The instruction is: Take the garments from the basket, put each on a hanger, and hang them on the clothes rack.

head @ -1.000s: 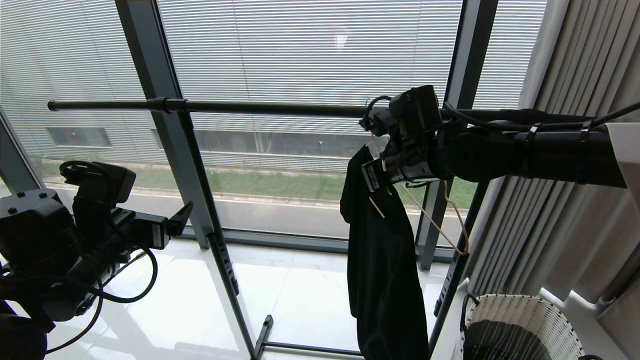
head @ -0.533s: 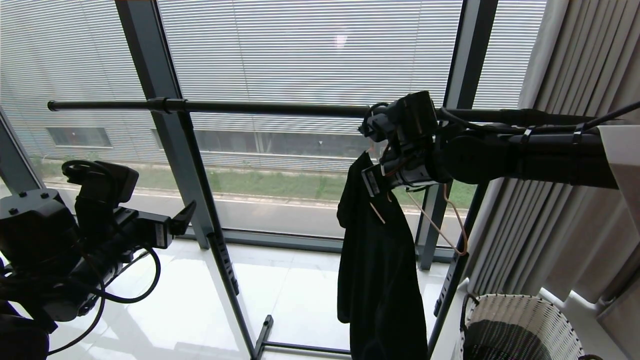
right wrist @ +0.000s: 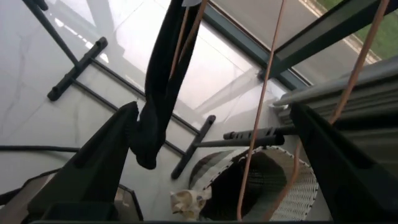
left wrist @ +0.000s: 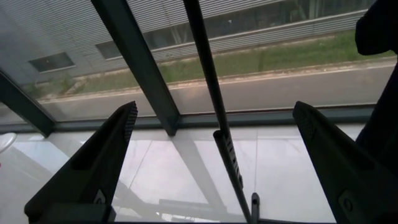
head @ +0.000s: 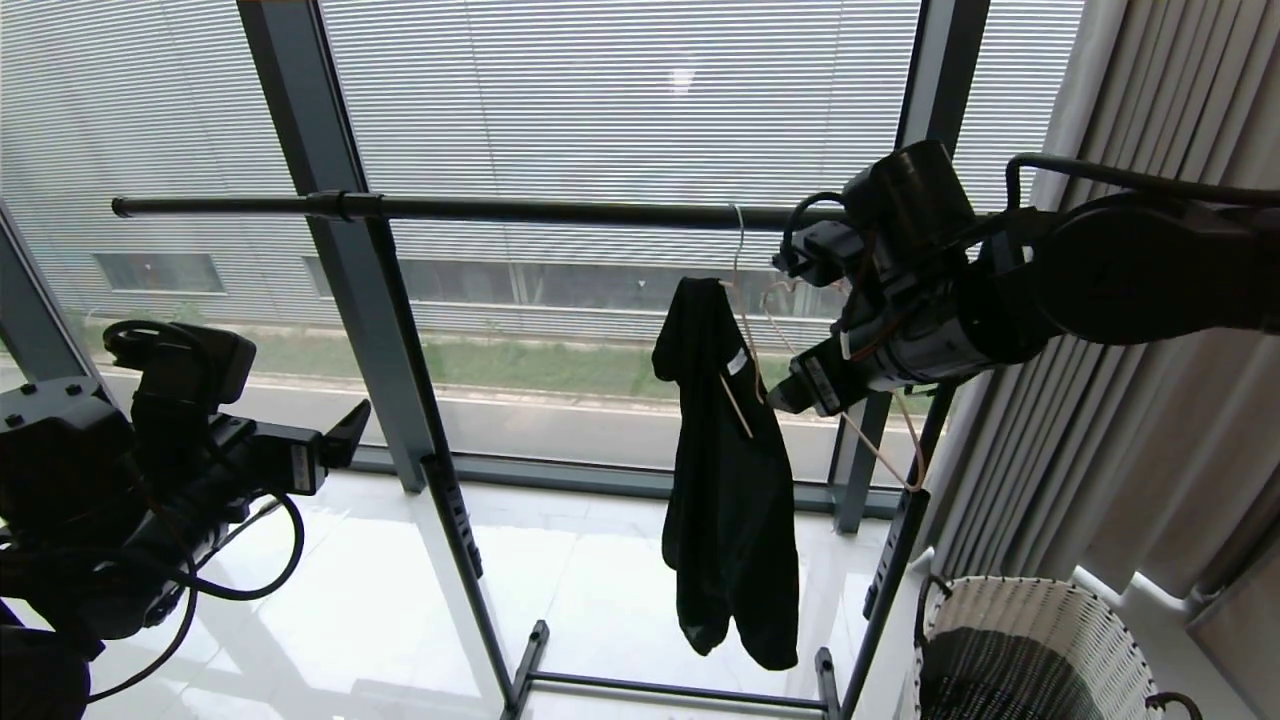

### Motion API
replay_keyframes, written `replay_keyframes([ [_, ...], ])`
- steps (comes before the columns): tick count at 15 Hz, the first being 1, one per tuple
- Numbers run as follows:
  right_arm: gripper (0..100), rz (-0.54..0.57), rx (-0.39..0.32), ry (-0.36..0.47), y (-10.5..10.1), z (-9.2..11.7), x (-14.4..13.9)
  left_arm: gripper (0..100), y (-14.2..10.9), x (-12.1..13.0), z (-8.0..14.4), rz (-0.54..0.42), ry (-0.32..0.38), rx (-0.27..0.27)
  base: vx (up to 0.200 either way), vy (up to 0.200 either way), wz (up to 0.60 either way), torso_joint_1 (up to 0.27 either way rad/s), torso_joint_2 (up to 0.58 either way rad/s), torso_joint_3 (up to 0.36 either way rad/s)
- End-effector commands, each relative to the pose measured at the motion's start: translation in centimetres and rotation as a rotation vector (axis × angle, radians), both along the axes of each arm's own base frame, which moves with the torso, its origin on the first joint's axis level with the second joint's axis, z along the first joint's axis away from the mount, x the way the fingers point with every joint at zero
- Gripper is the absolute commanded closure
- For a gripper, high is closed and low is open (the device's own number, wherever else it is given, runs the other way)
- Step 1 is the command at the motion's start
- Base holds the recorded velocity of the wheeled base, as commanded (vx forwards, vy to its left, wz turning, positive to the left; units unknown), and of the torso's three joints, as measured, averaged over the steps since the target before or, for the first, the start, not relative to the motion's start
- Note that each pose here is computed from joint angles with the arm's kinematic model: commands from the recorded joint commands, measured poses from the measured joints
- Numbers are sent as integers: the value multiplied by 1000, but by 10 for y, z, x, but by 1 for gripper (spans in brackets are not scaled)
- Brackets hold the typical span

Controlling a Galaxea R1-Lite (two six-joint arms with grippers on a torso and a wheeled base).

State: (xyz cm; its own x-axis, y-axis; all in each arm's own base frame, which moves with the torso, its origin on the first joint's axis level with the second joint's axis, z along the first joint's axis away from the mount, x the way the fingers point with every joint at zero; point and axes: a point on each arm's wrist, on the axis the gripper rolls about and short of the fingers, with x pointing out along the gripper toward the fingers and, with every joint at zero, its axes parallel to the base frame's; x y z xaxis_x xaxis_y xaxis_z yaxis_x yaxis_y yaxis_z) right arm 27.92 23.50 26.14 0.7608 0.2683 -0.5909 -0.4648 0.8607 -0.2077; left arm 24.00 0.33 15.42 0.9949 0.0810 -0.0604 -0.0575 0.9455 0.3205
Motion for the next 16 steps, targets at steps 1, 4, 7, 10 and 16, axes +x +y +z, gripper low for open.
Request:
replay_keyframes([
  [1,0,-37,4,-24,-29,16,-24,0,5,0,0,19,-4,0,-200,0,0,-7,2,2],
  [4,0,-90,-17,-29,-55,18,-38,0,6,0,0,25,-4,0,-200,0,0,-4,-2,4],
  [7,0,-149,-43,-19,-83,14,-54,0,6,-1,0,26,-1,-2,-200,0,0,4,5,5],
  [10,0,-194,-63,-9,-112,8,-80,0,7,2,-6,27,21,-8,-133,0,0,2,3,3],
  [16,0,-271,-92,-10,-139,-1,-101,0,15,10,-14,61,55,-11,0,0,0,-9,19,13],
])
